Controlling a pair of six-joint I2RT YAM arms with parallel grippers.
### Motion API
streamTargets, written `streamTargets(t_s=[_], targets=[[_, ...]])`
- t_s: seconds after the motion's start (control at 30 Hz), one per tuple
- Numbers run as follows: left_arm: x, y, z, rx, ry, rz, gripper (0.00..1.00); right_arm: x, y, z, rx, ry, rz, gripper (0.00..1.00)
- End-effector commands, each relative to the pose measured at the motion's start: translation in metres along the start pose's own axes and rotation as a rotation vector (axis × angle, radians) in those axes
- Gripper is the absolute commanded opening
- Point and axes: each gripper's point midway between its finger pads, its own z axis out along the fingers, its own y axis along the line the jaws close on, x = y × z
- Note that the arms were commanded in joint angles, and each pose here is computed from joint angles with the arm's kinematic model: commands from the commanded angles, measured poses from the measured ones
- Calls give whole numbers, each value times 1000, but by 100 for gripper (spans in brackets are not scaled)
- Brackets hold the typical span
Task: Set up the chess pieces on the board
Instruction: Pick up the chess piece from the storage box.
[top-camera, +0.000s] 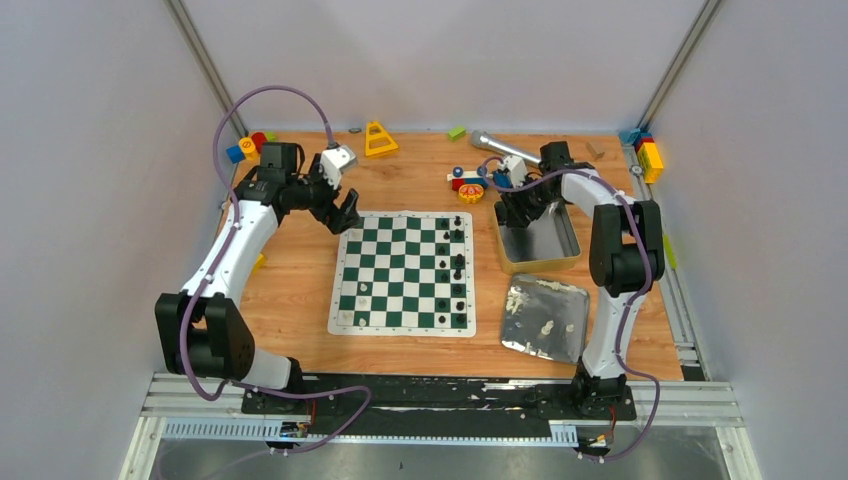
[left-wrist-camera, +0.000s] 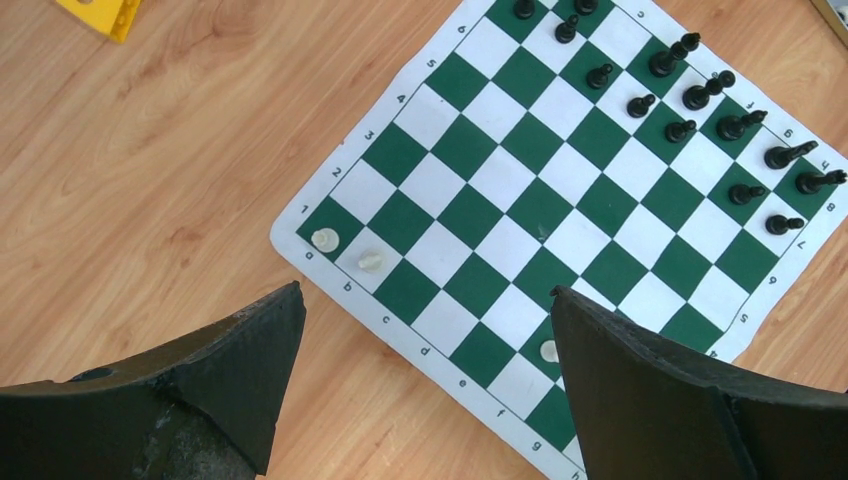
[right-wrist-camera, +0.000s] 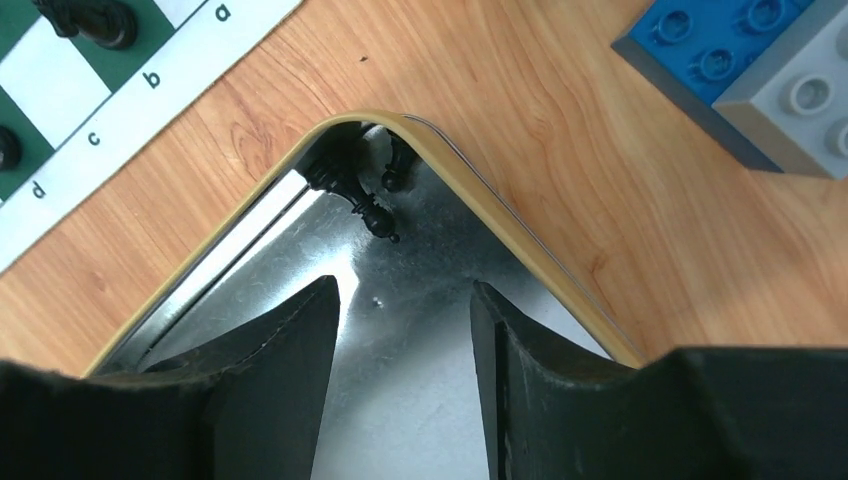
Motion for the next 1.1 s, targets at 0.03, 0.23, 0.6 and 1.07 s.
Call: streamTargets(t_s=[0.03, 0.23, 0.6, 1.07], targets=[[-16, -1, 0, 39, -65, 79, 100, -4, -3, 10, -38, -52, -161, 52], [-17, -1, 4, 63, -60, 80, 100, 1, 1, 20, -70, -43, -221, 52], [-11, 2, 14, 94, -48, 110, 100, -1, 6, 36, -101, -35, -298, 52], [-8, 0, 15, 102, -48, 108, 100, -1, 19, 45, -173, -19, -297, 26]])
